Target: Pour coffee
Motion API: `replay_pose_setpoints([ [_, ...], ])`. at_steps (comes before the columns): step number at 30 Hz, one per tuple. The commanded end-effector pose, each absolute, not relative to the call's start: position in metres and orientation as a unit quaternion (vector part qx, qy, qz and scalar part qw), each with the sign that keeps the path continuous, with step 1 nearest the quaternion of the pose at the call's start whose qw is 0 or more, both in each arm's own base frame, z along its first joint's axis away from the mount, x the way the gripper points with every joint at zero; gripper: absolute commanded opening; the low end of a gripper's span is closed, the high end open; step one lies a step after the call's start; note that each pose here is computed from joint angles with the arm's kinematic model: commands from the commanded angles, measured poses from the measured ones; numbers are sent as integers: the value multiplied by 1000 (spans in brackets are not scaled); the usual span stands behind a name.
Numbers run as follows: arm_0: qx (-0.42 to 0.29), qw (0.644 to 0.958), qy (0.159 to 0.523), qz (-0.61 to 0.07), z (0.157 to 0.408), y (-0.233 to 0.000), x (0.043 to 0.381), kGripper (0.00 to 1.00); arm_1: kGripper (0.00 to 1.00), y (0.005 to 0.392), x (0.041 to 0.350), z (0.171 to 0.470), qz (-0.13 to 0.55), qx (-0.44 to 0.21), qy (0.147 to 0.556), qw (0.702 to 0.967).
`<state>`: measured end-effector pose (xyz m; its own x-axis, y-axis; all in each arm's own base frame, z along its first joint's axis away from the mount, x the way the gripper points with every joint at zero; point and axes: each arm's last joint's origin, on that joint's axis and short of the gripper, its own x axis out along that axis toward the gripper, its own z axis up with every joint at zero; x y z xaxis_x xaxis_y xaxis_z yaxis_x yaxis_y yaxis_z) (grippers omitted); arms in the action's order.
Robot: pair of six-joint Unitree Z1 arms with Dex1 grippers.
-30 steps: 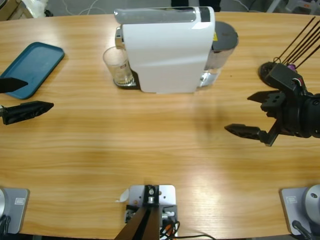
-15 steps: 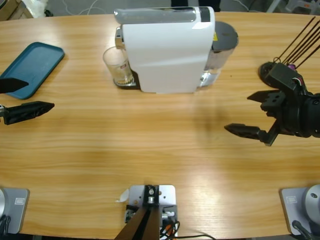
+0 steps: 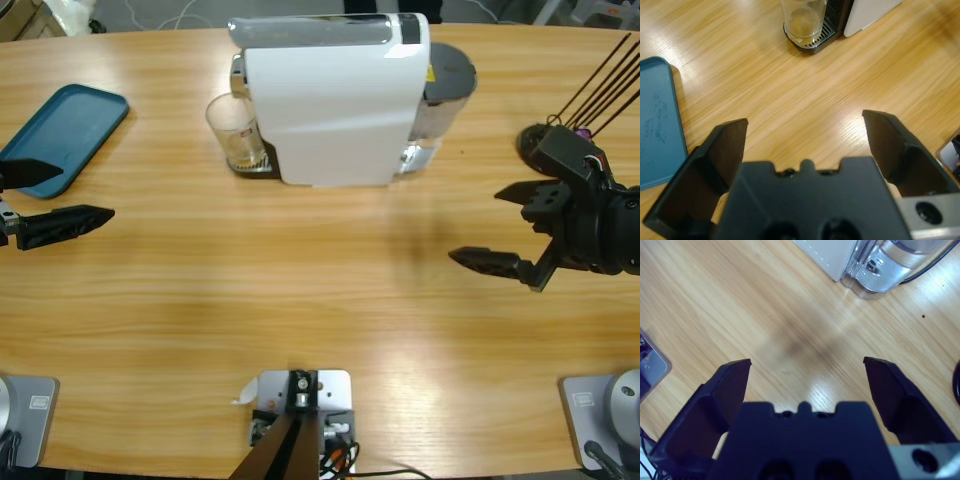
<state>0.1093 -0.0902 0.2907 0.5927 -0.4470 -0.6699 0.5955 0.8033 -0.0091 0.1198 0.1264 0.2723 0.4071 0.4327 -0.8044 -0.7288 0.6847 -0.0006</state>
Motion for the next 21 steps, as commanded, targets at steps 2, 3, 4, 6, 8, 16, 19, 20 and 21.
replay_pose_setpoints([
  [2, 113, 881, 359, -287, 282, -92, 112, 991, 1000, 129, 121, 266, 357, -191, 418, 813],
  [3, 113, 881, 360, -287, 282, -93, 112, 991, 1000, 130, 121, 266, 357, -192, 418, 813],
  [4, 113, 880, 361, -287, 282, -93, 113, 991, 1000, 130, 121, 266, 357, -193, 418, 813],
  [6, 114, 879, 363, -287, 282, -94, 113, 991, 1000, 129, 121, 266, 357, -192, 418, 813],
  [8, 114, 879, 362, -287, 282, -94, 114, 991, 1000, 129, 121, 266, 357, -192, 418, 813],
  [16, 114, 879, 362, -287, 283, -94, 113, 991, 1000, 130, 121, 266, 357, -192, 419, 813],
  [19, 114, 879, 364, -287, 282, -94, 114, 991, 1000, 130, 121, 266, 356, -193, 418, 813],
  [20, 114, 879, 364, -287, 282, -95, 114, 991, 1000, 130, 121, 265, 355, -193, 419, 813],
  [21, 115, 878, 364, -287, 282, -95, 114, 995, 1000, 130, 122, 265, 355, -194, 419, 813],
])
